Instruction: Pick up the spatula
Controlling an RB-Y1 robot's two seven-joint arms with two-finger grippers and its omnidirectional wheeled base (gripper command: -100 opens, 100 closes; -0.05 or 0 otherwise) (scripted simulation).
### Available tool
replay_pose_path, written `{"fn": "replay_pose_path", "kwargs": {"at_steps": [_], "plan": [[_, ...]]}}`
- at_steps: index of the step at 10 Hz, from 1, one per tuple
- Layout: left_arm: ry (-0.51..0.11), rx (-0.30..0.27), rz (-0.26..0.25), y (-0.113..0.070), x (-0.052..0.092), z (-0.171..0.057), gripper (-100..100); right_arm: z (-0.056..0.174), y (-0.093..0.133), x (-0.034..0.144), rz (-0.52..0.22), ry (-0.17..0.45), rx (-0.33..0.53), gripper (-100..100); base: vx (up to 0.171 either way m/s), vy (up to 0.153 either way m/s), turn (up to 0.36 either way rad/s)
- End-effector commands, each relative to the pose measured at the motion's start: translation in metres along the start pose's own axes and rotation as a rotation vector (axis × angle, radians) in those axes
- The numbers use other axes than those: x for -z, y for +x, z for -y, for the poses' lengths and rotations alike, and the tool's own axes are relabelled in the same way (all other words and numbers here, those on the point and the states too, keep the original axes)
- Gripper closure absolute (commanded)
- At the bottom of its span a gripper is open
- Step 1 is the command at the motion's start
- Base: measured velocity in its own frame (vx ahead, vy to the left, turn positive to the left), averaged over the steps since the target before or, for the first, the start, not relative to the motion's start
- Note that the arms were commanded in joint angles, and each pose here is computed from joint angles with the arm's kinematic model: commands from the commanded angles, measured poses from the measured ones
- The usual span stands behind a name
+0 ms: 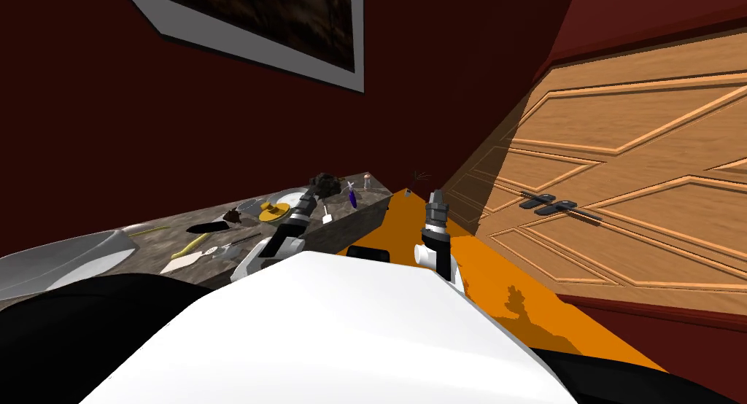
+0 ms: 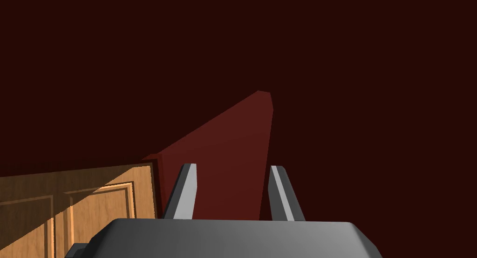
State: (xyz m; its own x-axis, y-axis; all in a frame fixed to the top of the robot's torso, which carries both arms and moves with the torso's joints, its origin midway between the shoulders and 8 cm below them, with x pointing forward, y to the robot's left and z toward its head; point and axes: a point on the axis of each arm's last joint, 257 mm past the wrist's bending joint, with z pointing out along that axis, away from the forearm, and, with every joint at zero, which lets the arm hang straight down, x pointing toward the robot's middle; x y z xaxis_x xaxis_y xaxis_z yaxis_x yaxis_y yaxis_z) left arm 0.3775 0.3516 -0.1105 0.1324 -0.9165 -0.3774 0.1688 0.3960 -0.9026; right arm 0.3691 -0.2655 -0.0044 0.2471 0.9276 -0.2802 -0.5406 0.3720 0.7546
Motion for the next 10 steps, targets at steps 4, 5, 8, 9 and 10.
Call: {"fn": "replay_pose_path", "kwargs": {"at_steps": [4, 5, 8, 9, 10], "plan": [[-0.110, -0.075, -0.012, -0.030, 0.003, -0.027, -100, 0.000, 0.000, 0.000, 0.000, 0.000, 0.000, 0, 0.023, -0.081, -0.108], [-0.150, -0.103, -0.014, -0.043, 0.005, -0.036, -100, 0.000, 0.000, 0.000, 0.000, 0.000, 0.000, 0, 0.026, -0.091, -0.134], [-0.230, -0.159, -0.021, -0.070, 0.009, -0.051, -100, 0.000, 0.000, 0.000, 0.000, 0.000, 0.000, 0, 0.043, -0.100, -0.157], [-0.265, -0.186, -0.024, -0.083, 0.011, -0.057, -100, 0.000, 0.000, 0.000, 0.000, 0.000, 0.000, 0, 0.015, -0.053, -0.119], [-0.272, -0.186, -0.024, -0.083, 0.011, -0.059, -100, 0.000, 0.000, 0.000, 0.000, 0.000, 0.000, 0, 0.017, -0.034, -0.069]]}}
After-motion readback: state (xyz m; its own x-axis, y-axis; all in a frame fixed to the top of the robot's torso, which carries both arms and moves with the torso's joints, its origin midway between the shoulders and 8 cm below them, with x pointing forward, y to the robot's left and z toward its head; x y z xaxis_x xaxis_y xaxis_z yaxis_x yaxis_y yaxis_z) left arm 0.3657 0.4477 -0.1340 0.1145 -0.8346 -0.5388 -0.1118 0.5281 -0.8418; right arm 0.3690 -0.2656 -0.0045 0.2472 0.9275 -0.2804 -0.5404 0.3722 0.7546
